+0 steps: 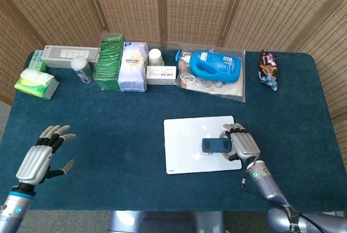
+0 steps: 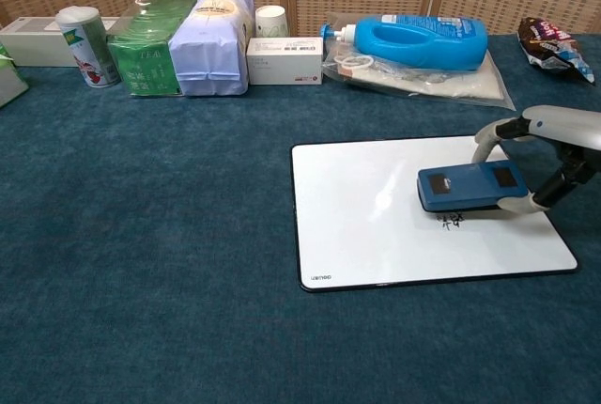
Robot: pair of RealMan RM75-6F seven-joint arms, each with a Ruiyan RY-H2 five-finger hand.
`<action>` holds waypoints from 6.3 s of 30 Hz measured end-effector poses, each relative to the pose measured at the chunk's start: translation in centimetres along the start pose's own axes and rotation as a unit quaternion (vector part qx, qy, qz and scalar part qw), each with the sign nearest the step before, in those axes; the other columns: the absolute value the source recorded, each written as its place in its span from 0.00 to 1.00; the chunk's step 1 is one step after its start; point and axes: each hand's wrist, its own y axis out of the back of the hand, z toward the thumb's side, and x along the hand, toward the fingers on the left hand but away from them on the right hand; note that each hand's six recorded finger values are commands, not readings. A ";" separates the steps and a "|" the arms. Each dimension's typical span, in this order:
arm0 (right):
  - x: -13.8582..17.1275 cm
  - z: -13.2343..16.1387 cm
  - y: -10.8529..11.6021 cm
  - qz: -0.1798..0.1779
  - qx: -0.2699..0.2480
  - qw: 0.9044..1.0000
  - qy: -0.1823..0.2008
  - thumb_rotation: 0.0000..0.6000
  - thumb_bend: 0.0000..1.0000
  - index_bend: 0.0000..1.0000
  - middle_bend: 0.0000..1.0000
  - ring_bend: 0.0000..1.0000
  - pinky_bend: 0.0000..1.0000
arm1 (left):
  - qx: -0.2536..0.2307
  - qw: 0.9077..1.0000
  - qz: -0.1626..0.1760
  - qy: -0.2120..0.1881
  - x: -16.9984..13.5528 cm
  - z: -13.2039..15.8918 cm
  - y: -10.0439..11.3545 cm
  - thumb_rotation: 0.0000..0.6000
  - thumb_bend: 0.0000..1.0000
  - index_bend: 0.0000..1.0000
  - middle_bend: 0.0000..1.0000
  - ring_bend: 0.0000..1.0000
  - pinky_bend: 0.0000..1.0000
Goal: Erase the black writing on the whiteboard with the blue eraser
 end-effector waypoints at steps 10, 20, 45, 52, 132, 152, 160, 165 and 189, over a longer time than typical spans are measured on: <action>-1.9 3.7 -0.7 0.014 0.001 0.999 0.042 1.00 0.31 0.49 0.12 0.00 0.00 | -0.001 1.000 -0.001 0.005 -0.3 -0.4 0.0 1.00 0.38 0.22 0.12 0.00 0.00; -3.7 3.8 -2.7 0.039 0.003 0.999 0.038 1.00 0.31 0.49 0.12 0.00 0.00 | 0.000 1.000 0.002 0.010 -0.6 -0.6 0.2 1.00 0.38 0.21 0.12 0.00 0.00; 1.3 1.3 -3.1 0.032 -0.009 0.999 0.016 1.00 0.30 0.49 0.11 0.00 0.00 | -0.001 1.000 -0.006 0.001 0.2 0.0 -0.2 1.00 0.38 0.20 0.12 0.00 0.00; 0.9 0.8 -3.5 0.040 -0.010 0.999 0.014 1.00 0.30 0.49 0.11 0.00 0.00 | 0.001 1.000 -0.004 0.002 0.2 0.0 -0.1 1.00 0.38 0.19 0.12 0.00 0.00; 0.0 -1.5 -2.1 0.020 0.019 0.999 0.027 1.00 0.31 0.25 0.03 0.00 0.00 | 0.002 1.000 -0.003 -0.001 -0.5 0.4 0.2 1.00 0.38 0.18 0.11 0.00 0.00; -0.2 -1.2 -2.3 0.026 0.020 0.999 0.022 1.00 0.32 0.44 0.04 0.00 0.00 | 0.001 1.000 -0.007 -0.002 -0.3 0.4 0.0 1.00 0.38 0.18 0.11 0.00 0.00; -0.4 -0.6 -1.8 0.018 0.012 0.999 0.030 1.00 0.31 0.58 0.07 0.00 0.00 | 0.001 1.000 -0.005 -0.002 -0.3 0.4 0.0 1.00 0.38 0.18 0.11 0.00 0.00; -1.3 0.3 -1.3 0.016 -0.008 0.999 0.039 1.00 0.31 0.59 0.07 0.00 0.00 | 0.001 1.000 -0.006 -0.001 -0.4 0.4 0.0 1.00 0.38 0.18 0.10 0.00 0.00; -2.1 -0.8 -2.6 0.033 -0.008 0.999 0.029 1.00 0.31 0.59 0.07 0.00 0.00 | 0.001 1.000 -0.011 0.001 -0.5 0.4 0.0 1.00 0.38 0.17 0.09 0.00 0.00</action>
